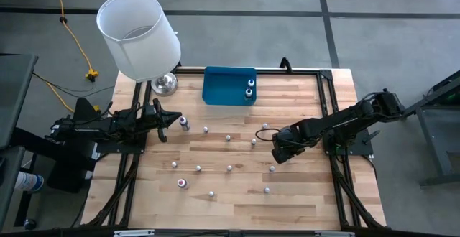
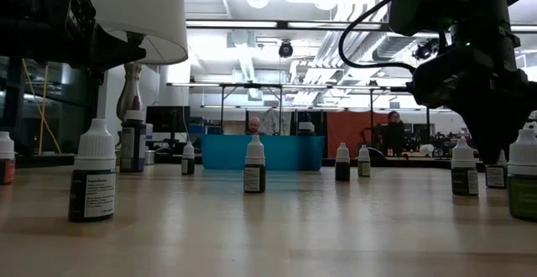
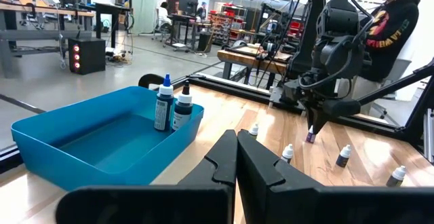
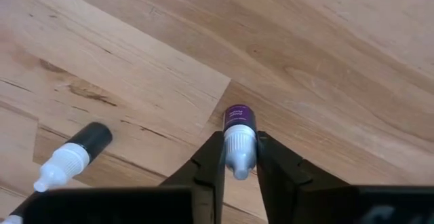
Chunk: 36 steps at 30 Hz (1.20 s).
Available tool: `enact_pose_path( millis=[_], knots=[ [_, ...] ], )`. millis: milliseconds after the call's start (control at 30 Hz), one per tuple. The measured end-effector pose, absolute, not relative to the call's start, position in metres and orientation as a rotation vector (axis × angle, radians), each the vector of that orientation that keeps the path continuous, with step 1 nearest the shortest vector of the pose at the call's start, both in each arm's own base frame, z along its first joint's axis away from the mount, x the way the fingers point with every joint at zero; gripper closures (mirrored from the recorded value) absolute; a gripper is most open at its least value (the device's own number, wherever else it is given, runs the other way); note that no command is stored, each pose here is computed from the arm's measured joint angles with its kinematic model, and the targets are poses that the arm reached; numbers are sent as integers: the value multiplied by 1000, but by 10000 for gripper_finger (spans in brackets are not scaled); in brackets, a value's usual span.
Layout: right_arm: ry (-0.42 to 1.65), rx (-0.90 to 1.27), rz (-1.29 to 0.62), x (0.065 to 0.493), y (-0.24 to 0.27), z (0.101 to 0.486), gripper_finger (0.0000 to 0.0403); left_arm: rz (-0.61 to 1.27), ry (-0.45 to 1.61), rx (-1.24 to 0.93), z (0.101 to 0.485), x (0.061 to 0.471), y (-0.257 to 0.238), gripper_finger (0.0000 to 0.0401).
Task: Pick & Place food coloring
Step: Put the small violet food coloring bottle into the blue bin
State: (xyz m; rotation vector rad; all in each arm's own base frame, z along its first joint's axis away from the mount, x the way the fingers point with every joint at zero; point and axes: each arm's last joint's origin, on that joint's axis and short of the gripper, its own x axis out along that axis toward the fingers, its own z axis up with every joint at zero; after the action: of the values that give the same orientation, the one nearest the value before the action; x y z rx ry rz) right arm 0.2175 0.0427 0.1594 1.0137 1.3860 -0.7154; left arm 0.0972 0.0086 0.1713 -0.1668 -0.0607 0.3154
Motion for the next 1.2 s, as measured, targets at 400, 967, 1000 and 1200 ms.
enact_pose_path(
  millis=[400,967,1000,1200],
  knots=[
    [1291,1064,-625,220,42,173,347,315,-60,-167,171,97,9,401],
    [1031,1004,-461,243,14,242,346,315,-60,-167,171,97,9,401],
    [1010,989,-457,245,11,248,346,316,-60,-167,171,97,9,401],
    [882,868,-473,253,-8,293,345,315,-60,-167,171,97,9,401]
  ],
)
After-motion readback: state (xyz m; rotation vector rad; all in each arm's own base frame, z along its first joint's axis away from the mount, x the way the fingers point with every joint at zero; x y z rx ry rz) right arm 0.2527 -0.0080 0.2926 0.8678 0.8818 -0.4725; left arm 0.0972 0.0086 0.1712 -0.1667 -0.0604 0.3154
